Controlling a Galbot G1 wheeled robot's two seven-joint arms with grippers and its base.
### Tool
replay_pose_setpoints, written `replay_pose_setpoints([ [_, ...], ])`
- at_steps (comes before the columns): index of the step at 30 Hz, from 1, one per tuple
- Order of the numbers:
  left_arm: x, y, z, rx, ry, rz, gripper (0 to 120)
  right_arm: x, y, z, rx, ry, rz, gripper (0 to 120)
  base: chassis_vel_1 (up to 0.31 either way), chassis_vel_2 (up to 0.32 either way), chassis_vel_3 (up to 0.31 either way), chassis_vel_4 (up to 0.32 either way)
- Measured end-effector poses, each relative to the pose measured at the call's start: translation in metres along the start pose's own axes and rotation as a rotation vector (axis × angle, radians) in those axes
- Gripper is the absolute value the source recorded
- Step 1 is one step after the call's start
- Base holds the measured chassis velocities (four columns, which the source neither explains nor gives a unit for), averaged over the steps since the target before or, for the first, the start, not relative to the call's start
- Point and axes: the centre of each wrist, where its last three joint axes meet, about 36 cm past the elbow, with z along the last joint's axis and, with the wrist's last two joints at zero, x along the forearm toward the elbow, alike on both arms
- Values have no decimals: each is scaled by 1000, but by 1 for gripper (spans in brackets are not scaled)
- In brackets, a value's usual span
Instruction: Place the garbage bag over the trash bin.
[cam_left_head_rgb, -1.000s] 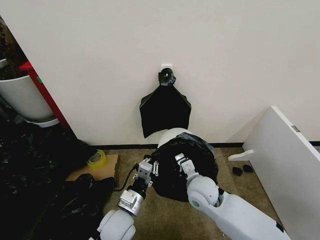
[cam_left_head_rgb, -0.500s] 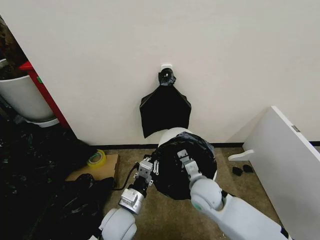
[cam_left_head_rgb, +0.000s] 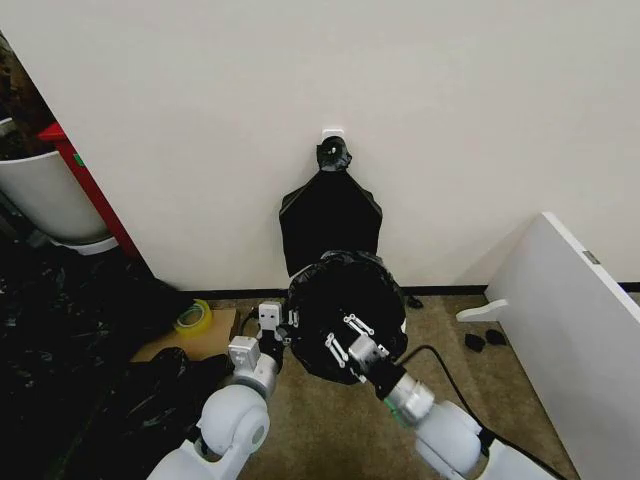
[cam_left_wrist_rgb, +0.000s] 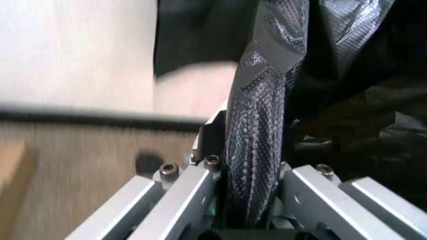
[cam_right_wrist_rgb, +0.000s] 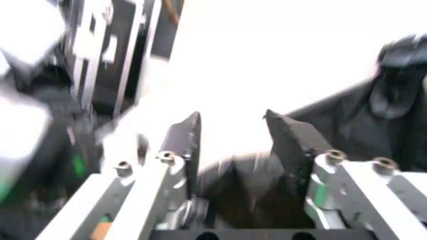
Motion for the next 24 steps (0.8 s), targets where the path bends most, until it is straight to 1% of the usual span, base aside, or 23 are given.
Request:
replay_pose_setpoints([
  [1, 0, 0, -2, 24, 31, -7, 1, 0, 2, -1, 4, -11, 17, 45, 0, 0, 0, 0],
  [3, 0, 0, -2, 28, 35, -8, 1, 0, 2, -1, 4, -11, 17, 45, 0, 0, 0, 0],
  [4, -1, 0, -6, 71, 100, -22, 1, 2, 6, -4, 30, -22, 74, 53, 0, 0, 0, 0],
  [5, -2, 1, -9, 99, 142, -31, 1, 3, 11, -5, 53, -24, 129, 58, 0, 0, 0, 0],
  [6, -2, 1, -9, 99, 142, -31, 1, 3, 11, -5, 53, -24, 129, 58, 0, 0, 0, 0],
  [7, -5, 3, -13, 140, 193, -48, 1, 5, 16, -7, 90, -21, 218, 65, 0, 0, 0, 0],
  [8, -10, 13, -20, 184, 230, -83, 1, 7, 21, -10, 121, -10, 324, 72, 0, 0, 0, 0],
  [9, -13, 22, -25, 212, 241, -113, 1, 9, 25, -12, 137, 9, 390, 75, 0, 0, 0, 0],
  [10, -13, 22, -25, 212, 241, -113, 1, 9, 25, -12, 137, 9, 390, 75, 0, 0, 0, 0],
  [12, -17, 45, -37, 278, 244, -175, 1, 13, 34, -13, 173, 72, 504, 87, 0, 0, 0, 0],
  [13, -17, 45, -37, 278, 244, -175, 1, 13, 34, -13, 173, 72, 504, 87, 0, 0, 0, 0],
  [15, -17, 63, -46, 352, 247, -211, 1, 19, 38, -5, 201, 114, 522, 95, 0, 0, 0, 0],
  [17, -14, 76, -54, 428, 260, -214, 1, 25, 45, 0, 195, 138, 501, 99, 0, 0, 0, 0],
  [18, -14, 76, -54, 428, 260, -214, 1, 25, 45, 0, 195, 138, 501, 99, 0, 0, 0, 0],
  [21, -8, 85, -63, 478, 257, -203, 1, 34, 56, 10, 180, 175, 462, 100, 0, 0, 0, 0],
  [24, -4, 88, -69, 494, 247, -197, 1, 37, 58, 18, 173, 199, 449, 100, 0, 0, 0, 0],
])
